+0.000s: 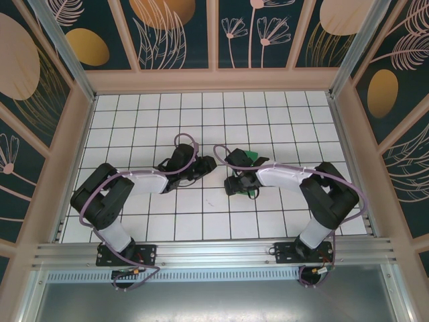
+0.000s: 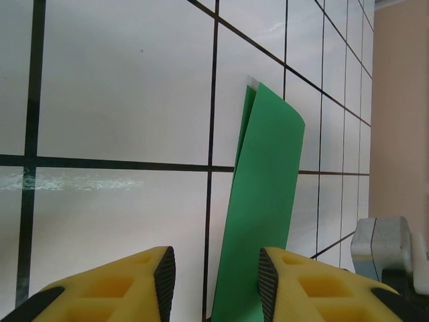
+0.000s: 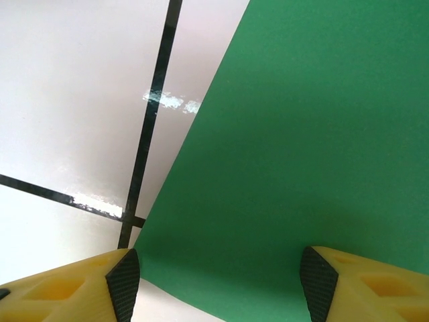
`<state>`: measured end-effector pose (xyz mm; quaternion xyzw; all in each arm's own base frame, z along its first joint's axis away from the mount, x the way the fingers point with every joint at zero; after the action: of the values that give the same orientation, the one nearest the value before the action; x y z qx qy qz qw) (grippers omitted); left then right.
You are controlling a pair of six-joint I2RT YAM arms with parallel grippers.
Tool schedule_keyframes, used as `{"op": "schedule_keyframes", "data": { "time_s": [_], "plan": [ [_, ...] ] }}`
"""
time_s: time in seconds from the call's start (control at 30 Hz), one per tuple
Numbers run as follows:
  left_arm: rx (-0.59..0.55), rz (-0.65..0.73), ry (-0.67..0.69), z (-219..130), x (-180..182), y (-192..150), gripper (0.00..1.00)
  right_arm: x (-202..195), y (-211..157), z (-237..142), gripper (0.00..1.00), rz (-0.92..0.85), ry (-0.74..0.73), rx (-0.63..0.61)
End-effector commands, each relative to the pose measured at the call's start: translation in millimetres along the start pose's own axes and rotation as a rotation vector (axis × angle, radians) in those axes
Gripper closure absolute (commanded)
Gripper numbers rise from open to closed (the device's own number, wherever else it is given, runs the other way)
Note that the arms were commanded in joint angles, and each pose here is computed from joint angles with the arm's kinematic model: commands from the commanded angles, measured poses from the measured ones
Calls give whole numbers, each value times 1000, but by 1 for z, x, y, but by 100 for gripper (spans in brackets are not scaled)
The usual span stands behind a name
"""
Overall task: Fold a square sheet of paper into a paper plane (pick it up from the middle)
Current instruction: Fold the triangle a second time at the center of the table.
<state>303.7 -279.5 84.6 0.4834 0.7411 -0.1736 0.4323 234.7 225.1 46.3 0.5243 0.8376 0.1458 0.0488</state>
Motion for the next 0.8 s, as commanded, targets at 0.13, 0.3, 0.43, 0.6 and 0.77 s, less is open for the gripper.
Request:
{"op": "schedule_keyframes", "data": {
  "time_s": [0.13, 0.3, 0.43, 0.6, 0.77],
  "plan": [
    [-10, 5, -44, -3, -8, 3, 59, 4, -3, 7, 29, 3, 2, 27],
    [-3, 8, -45, -2, -9, 3, 59, 4, -9, 10, 28, 14, 5, 54],
    [-6, 7, -45, -1, -9, 4, 59, -6, -13, 16, 30, 14, -86, 92],
    [-6, 12, -43, 0, -11, 5, 59, -2, -11, 16, 33, 15, -81, 78],
    [-1, 26, -40, 0, -12, 4, 59, 4, -2, 8, 41, 31, -7, 33]
  ]
}}
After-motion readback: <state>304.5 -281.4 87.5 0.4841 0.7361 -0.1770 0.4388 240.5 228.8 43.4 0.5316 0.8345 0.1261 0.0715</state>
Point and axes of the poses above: each hand's point on the last joint's axis, 136 mm out from that joint toward the fingers, its own z axis out along the fingers, its own x axis along the line the jaws close on, y = z × x, the point moved 3 cm from there along -z, back along the fingers, and after that the axes turned 7 degrees about -z, right-handed, at the moved point
